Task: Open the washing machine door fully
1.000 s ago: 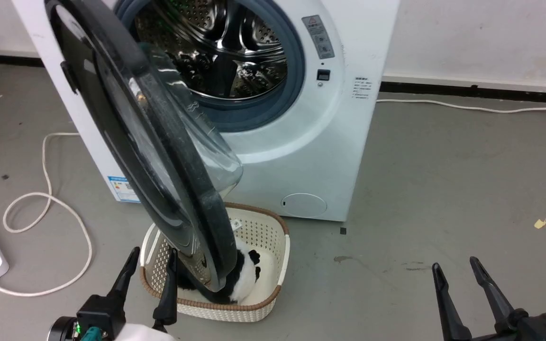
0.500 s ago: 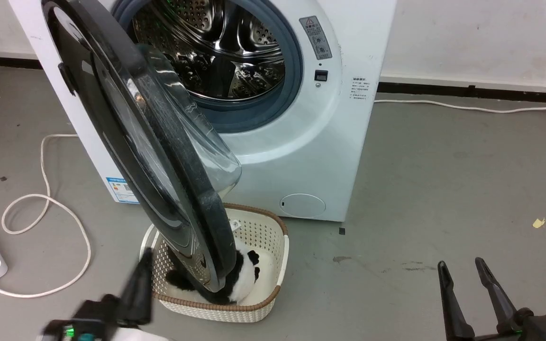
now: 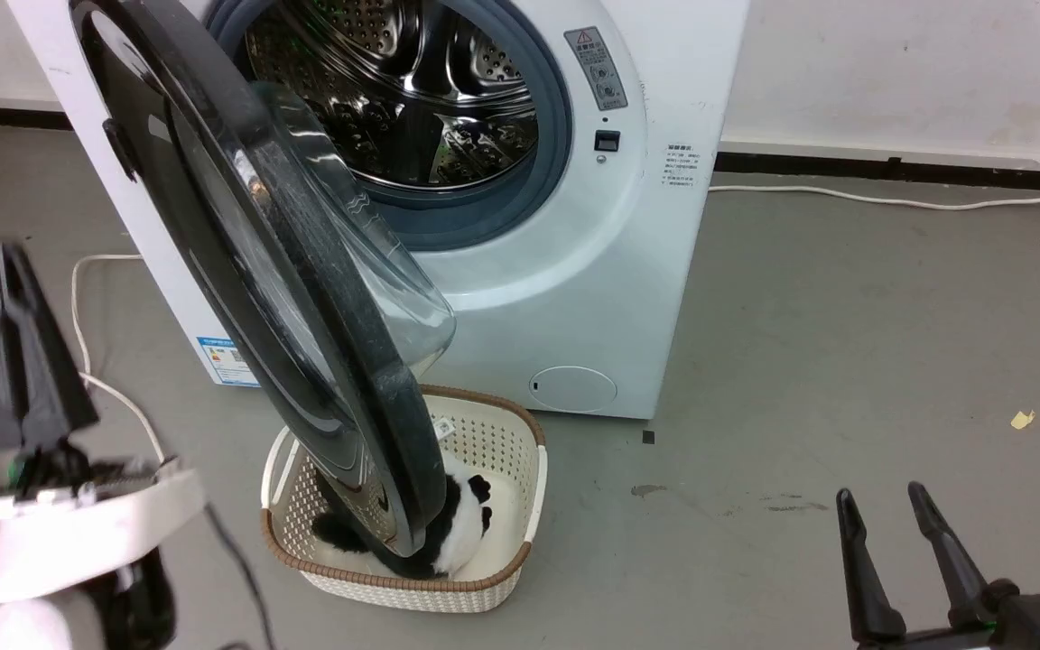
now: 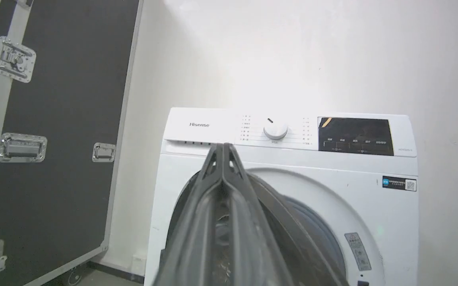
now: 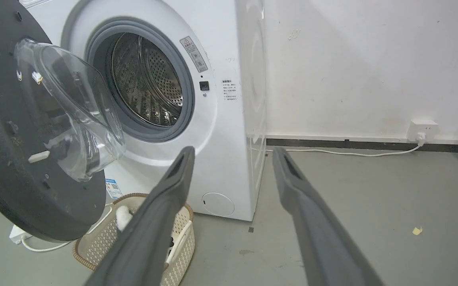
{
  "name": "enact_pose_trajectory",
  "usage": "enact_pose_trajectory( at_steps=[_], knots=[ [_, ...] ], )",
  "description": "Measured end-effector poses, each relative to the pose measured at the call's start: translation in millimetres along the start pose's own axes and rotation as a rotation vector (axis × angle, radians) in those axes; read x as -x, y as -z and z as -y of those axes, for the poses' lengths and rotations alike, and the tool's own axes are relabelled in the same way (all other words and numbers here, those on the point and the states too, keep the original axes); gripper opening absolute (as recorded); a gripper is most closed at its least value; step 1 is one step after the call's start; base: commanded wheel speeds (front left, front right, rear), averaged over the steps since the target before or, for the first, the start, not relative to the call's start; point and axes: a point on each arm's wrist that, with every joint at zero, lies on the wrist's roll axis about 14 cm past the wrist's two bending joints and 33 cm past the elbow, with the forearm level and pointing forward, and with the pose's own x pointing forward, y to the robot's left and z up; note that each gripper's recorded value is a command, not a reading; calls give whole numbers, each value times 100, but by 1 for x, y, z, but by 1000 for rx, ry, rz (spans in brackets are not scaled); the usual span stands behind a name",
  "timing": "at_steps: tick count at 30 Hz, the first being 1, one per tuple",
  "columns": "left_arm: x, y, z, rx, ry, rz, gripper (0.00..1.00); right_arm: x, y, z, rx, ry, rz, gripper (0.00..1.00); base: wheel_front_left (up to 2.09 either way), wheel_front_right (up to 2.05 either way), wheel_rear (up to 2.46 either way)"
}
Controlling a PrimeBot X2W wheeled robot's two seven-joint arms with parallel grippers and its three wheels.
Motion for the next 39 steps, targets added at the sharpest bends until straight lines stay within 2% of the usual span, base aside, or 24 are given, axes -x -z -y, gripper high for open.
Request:
enact_pose_trajectory(
  at_steps=[2, 4, 8, 9, 10, 12, 17, 18, 19, 23, 24, 26, 35, 39],
  knots=[
    [-4, -8, 7, 6, 19, 29, 0, -1, -1, 0, -1, -2, 4, 100, 0, 0, 0],
    [-14, -26, 34, 29, 107, 89, 0, -3, -2, -3, -10, -8, 8, 100, 0, 0, 0],
    [-17, -28, 73, 63, 220, 70, 0, -4, 2, -4, -13, -10, -2, 100, 0, 0, 0],
    [-17, -28, 73, 63, 220, 70, 0, -4, 2, -4, -13, -10, -2, 100, 0, 0, 0],
    [-12, -21, 96, 101, 285, 30, 0, -4, 3, -3, -15, -8, -7, 100, 0, 0, 0],
    [-1, -2, 117, 141, 349, -55, 0, -4, 5, -4, -26, -8, -13, 100, 0, 0, 0],
    [46, 70, 147, 181, 427, -343, 0, -3, 14, -5, -39, -9, -39, 100, 0, 0, 0],
    [46, 70, 147, 181, 427, -343, 0, -3, 14, -5, -39, -9, -39, 100, 0, 0, 0],
    [61, 94, 151, 186, 432, -434, 0, -3, 15, -4, -40, -4, -42, 100, 0, 0, 0],
    [84, 131, 149, 175, 413, -578, 0, -6, 18, -2, -43, 0, -49, 100, 0, 0, 0],
    [101, 153, 148, 167, 410, -662, 0, -7, 20, -1, -43, 4, -54, 100, 0, 0, 0],
    [120, 177, 136, 146, 376, -759, 0, -9, 24, -3, -47, -1, -66, 100, 0, 0, 0],
    [127, 176, 113, 125, 313, -762, 0, -18, 29, -22, -66, -63, -77, 100, 0, 0, 0],
    [135, 168, 86, 111, 229, -762, 0, -25, 32, -41, -76, -126, -83, 100, 0, 0, 0]
  ],
)
